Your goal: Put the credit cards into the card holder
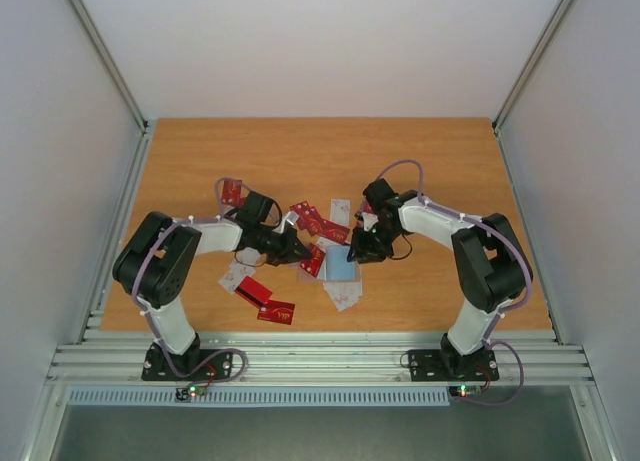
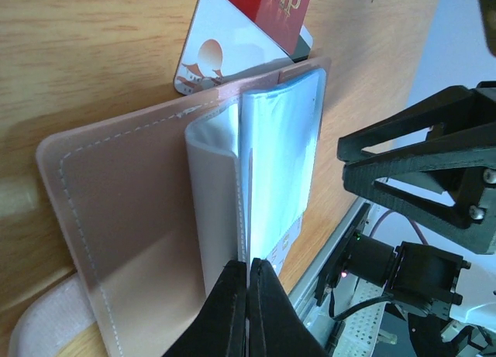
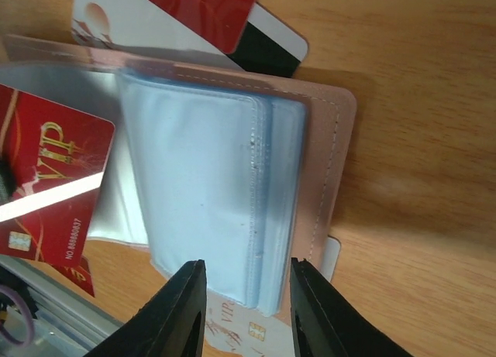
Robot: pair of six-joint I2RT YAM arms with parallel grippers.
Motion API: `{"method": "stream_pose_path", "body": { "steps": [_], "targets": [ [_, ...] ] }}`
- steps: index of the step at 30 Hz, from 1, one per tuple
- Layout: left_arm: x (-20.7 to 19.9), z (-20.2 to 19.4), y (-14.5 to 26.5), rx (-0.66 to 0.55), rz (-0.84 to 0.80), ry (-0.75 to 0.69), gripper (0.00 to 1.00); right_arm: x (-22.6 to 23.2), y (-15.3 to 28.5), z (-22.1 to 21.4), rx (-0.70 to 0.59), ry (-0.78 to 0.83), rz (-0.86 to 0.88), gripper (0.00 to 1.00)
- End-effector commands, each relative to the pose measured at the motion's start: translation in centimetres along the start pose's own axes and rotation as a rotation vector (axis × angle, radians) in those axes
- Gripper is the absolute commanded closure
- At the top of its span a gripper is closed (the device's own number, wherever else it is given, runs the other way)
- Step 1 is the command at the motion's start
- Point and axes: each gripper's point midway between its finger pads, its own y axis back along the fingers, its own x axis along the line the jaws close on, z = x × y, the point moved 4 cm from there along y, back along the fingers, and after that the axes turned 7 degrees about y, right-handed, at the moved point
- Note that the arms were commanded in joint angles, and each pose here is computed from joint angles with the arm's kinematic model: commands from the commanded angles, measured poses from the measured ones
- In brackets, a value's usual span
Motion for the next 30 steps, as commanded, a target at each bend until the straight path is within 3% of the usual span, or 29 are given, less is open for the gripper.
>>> {"method": "stream_pose_path", "body": {
  "steps": [1, 9, 30],
  "targets": [
    [-1.0, 0.6, -0.6, 0.015, -0.028, -0.036, 1.00, -1.0, -1.1, -0.1, 0.009, -0.017, -0.013, 0.70],
    [-0.8, 0.8, -1.0, 0.032, -0.018, -0.027, 1.00, -1.3, -2.1, 0.0, 0.029, -0.018, -0.008, 0.79],
    [-0.3, 1.1, -2.1, 0.053, 0.012, -0.022, 1.00, -1.6, -2.6, -0.3, 0.054, -0.010, 0.001, 0.82]
  ]
}}
